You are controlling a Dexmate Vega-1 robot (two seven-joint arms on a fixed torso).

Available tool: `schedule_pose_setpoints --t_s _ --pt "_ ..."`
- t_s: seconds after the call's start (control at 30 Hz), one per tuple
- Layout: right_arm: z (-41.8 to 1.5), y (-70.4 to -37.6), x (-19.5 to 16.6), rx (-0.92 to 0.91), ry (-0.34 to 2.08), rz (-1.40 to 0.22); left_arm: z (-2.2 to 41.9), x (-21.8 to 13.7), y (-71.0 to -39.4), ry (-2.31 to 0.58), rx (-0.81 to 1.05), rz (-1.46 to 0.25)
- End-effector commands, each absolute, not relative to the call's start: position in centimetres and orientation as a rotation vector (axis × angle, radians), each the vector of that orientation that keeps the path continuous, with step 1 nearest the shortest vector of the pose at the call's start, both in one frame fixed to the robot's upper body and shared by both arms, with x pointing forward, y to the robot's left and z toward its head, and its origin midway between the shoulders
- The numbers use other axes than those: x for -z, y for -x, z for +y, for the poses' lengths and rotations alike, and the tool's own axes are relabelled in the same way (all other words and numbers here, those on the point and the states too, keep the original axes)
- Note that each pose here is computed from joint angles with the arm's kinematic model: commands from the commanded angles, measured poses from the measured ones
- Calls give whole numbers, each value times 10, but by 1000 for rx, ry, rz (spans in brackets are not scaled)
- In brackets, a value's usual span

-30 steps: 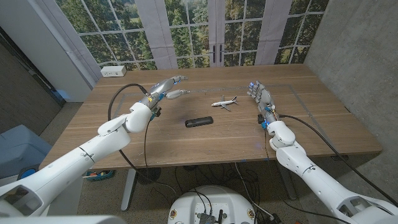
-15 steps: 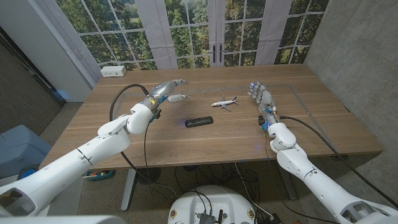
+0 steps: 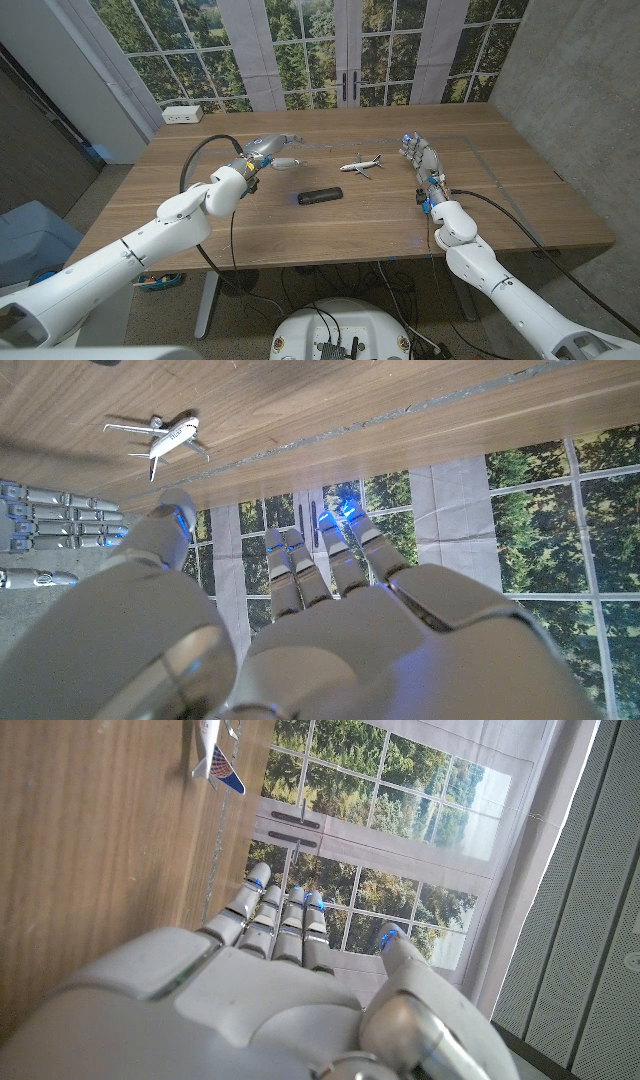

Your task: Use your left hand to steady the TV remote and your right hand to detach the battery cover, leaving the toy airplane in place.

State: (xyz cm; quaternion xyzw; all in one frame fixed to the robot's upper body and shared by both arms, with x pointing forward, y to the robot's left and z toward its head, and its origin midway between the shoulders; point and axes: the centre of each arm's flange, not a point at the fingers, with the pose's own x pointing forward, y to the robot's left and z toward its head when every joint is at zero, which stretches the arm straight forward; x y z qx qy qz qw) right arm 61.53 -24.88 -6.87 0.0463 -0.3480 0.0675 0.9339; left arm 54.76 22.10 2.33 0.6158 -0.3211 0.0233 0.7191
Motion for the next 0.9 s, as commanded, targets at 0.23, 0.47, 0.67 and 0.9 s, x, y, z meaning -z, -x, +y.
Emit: schedule_pose_setpoints --t_s 0.23,0.47,0.67,0.9 --pt "-249 -602 76 -133 -90 -722 211 -13 -537 -1451 -59 -680" --pt "-251 -600 78 -136 -93 -723 207 -9 -536 -1478 -59 -656" --pt "-253 -602 79 -141 -96 -722 201 -6 -536 -1514 -69 -644" --pt "-255 -604 77 -141 -100 -722 195 -5 -538 -1542 -68 -625"
